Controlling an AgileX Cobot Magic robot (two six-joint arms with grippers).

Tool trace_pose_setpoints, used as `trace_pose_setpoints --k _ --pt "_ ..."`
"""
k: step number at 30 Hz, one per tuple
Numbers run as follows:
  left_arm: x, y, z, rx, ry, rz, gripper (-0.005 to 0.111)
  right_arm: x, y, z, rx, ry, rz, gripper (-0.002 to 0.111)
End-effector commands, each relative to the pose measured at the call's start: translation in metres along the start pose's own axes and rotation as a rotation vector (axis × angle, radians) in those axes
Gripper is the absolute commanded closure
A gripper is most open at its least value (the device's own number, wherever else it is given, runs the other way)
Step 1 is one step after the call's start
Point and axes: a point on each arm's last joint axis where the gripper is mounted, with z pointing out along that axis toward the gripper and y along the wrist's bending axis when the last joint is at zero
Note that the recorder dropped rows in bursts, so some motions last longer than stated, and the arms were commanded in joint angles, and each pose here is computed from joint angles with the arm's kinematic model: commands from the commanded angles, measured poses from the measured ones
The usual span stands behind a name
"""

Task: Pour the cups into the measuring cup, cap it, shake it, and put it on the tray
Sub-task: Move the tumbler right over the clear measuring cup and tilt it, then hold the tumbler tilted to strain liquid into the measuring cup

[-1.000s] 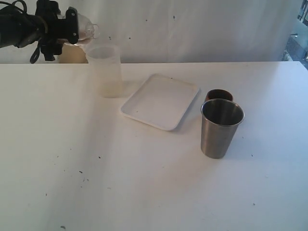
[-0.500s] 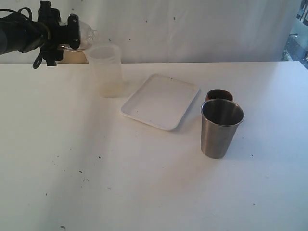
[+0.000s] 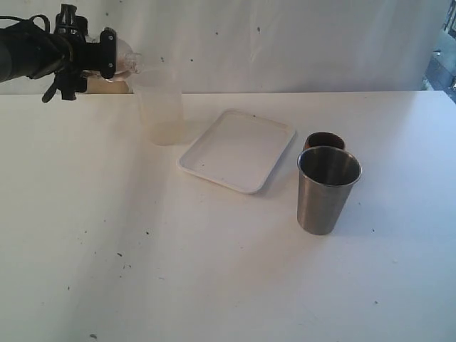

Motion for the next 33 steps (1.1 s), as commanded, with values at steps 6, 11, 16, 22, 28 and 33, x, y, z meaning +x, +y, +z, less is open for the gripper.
trace_pose_setpoints --k 6,11,16,22,28,33 --pt "-0.001 0.034 -0.018 -0.118 -0.055 -0.094 0.107 0.0 0.0 0.0 0.002 -0.014 -0.005 0.108" --pt "0.0 0.041 -0.024 -0.135 -0.054 -0.121 0.107 0.0 0.0 0.0 0.002 -0.014 -0.005 0.108" --pt "-0.001 0.054 -0.032 -0.162 -0.051 -0.125 0.107 0.0 0.0 0.0 0.002 -0.014 -0.005 0.108" --pt "-0.012 0.074 -0.041 -0.228 -0.089 -0.18 0.107 0.0 0.0 0.0 0.002 -0.014 -0.005 0.108" --pt "-0.013 0.071 -0.04 -0.233 -0.059 0.058 0.107 0.0 0.0 0.0 0.002 -0.014 -0.005 0.108" --pt "-0.013 0.069 -0.038 -0.227 -0.048 0.115 0.107 0.0 0.0 0.0 0.002 -0.014 -0.005 0.108"
